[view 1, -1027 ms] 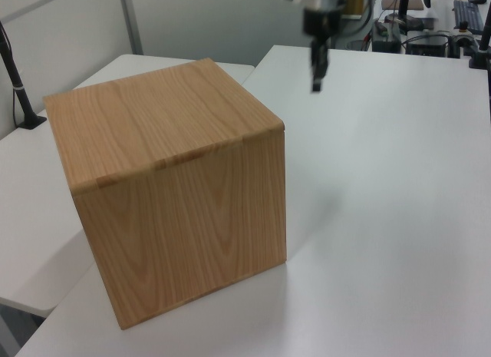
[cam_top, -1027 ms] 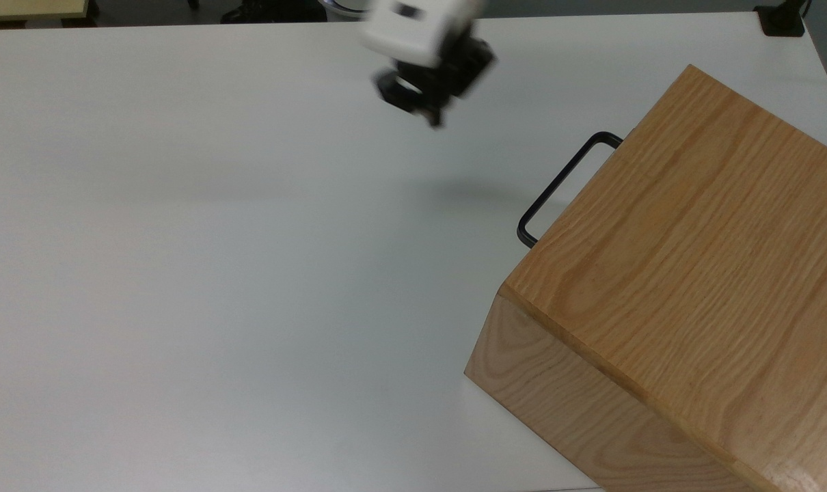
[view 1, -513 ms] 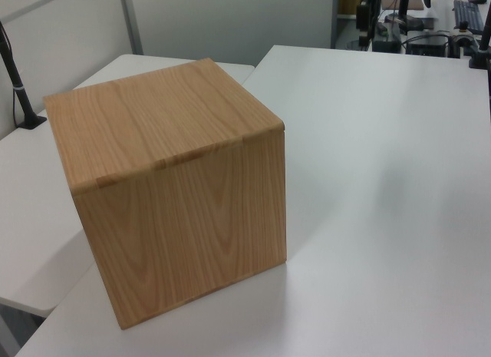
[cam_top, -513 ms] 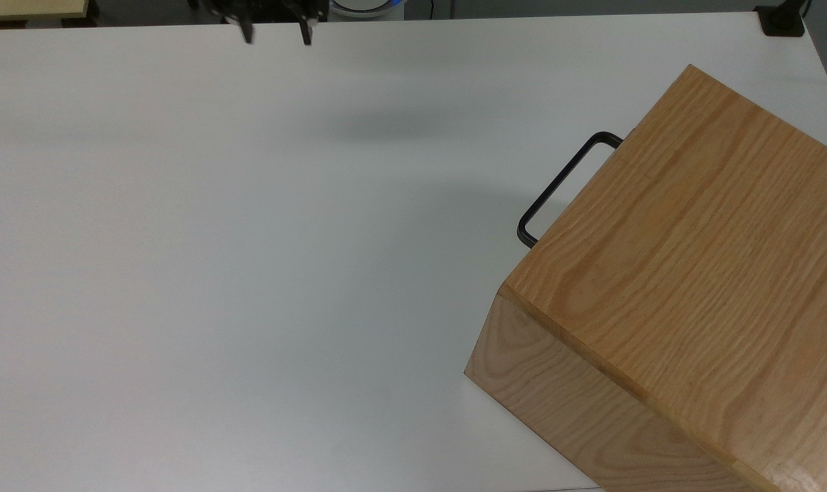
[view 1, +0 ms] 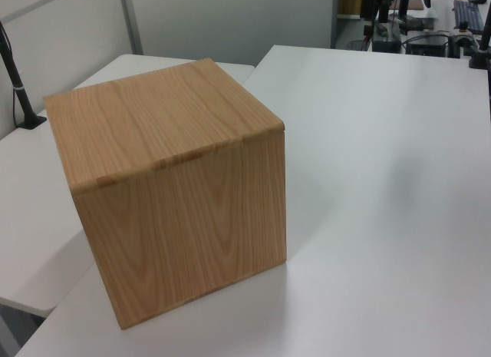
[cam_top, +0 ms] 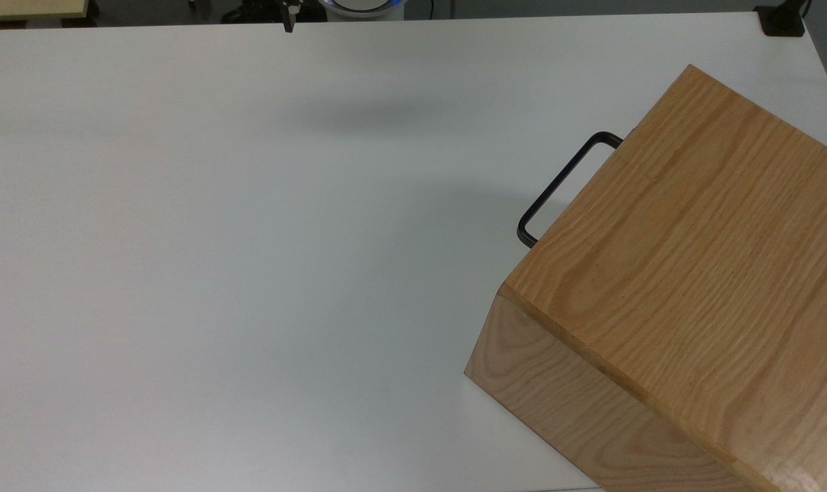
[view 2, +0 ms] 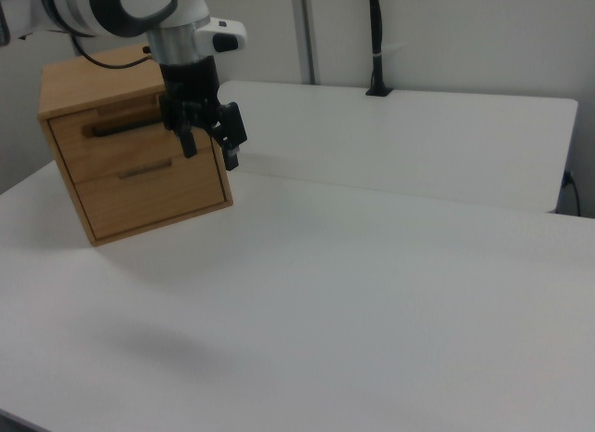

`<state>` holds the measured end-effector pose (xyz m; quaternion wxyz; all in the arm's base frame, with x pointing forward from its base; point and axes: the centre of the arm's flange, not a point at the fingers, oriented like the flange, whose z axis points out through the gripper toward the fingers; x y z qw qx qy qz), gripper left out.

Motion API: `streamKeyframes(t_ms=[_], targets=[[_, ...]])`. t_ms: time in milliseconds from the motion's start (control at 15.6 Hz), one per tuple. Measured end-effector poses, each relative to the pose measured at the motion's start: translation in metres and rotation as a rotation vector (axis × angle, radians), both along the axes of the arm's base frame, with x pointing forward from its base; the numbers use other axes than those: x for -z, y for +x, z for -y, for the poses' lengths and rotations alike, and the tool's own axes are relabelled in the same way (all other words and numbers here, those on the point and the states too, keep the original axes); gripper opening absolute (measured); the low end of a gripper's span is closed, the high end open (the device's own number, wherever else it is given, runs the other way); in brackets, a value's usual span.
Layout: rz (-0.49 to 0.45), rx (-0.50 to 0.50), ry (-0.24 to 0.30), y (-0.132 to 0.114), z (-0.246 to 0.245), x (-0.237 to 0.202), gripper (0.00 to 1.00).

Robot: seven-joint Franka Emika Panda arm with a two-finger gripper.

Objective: Close the drawer by sliding it

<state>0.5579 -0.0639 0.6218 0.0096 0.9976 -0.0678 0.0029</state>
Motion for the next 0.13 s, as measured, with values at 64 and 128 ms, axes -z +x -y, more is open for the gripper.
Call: streamKeyframes(t_ms=[64,128], targets=[[0.0,0.001,0.0,0.0,-0.0004,0.0001,1.0],[0.0,0.003,0.0,0.0,-0.0004,0.0001,1.0]])
